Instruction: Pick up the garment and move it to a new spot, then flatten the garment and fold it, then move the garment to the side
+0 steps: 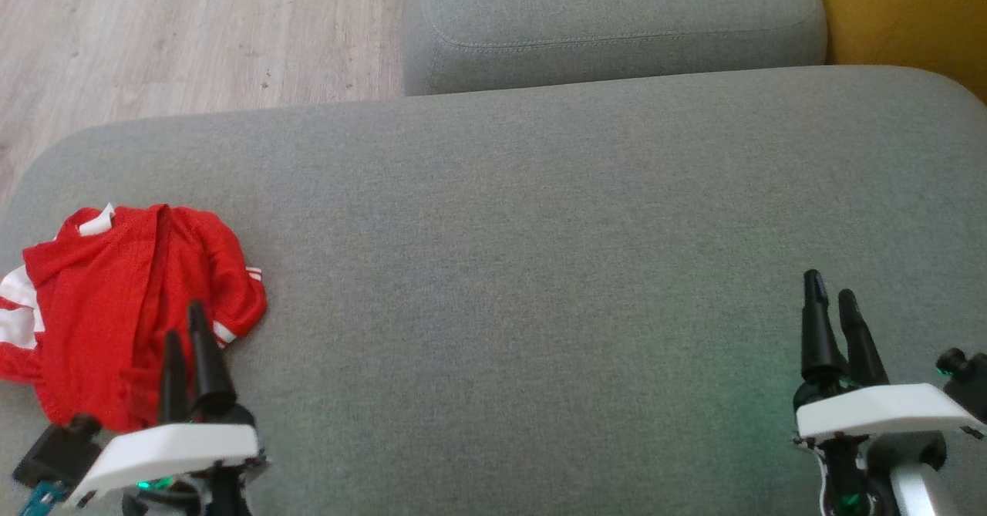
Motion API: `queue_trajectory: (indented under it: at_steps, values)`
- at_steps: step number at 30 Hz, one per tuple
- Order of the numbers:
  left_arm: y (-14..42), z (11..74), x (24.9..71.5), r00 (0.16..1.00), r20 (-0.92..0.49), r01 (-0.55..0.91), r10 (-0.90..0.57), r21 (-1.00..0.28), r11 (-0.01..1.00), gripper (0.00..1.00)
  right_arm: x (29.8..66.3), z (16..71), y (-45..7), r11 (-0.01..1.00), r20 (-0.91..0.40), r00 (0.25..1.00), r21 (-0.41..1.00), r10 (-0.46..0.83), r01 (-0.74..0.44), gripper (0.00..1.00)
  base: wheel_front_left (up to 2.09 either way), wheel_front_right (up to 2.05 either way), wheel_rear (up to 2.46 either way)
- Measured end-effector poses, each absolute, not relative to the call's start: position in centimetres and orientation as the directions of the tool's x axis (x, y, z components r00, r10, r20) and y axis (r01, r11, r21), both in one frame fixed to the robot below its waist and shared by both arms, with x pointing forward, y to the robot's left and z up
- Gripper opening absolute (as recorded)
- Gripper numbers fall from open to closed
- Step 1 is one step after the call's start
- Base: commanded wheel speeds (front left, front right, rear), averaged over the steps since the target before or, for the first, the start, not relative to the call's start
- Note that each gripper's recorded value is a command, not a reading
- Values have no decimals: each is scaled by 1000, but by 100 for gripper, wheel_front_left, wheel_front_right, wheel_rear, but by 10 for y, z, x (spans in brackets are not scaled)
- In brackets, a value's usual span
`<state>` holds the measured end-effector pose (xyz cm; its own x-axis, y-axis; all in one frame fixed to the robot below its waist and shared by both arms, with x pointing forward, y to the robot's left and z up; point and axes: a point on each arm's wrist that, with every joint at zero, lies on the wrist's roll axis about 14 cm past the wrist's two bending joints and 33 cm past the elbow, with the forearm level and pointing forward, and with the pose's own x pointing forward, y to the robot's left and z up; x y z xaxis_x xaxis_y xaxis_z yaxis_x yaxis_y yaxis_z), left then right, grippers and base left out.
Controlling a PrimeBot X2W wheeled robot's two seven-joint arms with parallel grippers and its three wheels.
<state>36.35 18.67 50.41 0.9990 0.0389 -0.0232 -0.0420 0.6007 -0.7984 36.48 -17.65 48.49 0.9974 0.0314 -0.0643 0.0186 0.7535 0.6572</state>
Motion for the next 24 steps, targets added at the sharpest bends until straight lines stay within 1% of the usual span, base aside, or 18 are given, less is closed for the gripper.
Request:
queue_trajectory:
  at_steps: [7, 12, 18, 24]
  values:
    - [171, 515, 366, 1000, 1, -11, 17, -703, 711, 100, 366, 490, -164, 836, -42, 997, 548, 70, -36, 100, 0, 0, 0]
    - [166, 519, 367, 1000, 16, 7, 5, -656, 755, 100, 365, 491, -159, 869, -36, 996, 492, 87, -59, 100, 0, 0, 0]
    - [151, 523, 367, 998, 39, 54, -38, -549, 834, 100, 365, 496, -153, 914, -17, 994, 395, 111, -95, 100, 0, 0, 0]
    - [136, 522, 363, 995, 45, 97, -86, -474, 875, 100, 365, 498, -147, 943, -3, 991, 307, 133, -125, 100, 0, 0, 0]
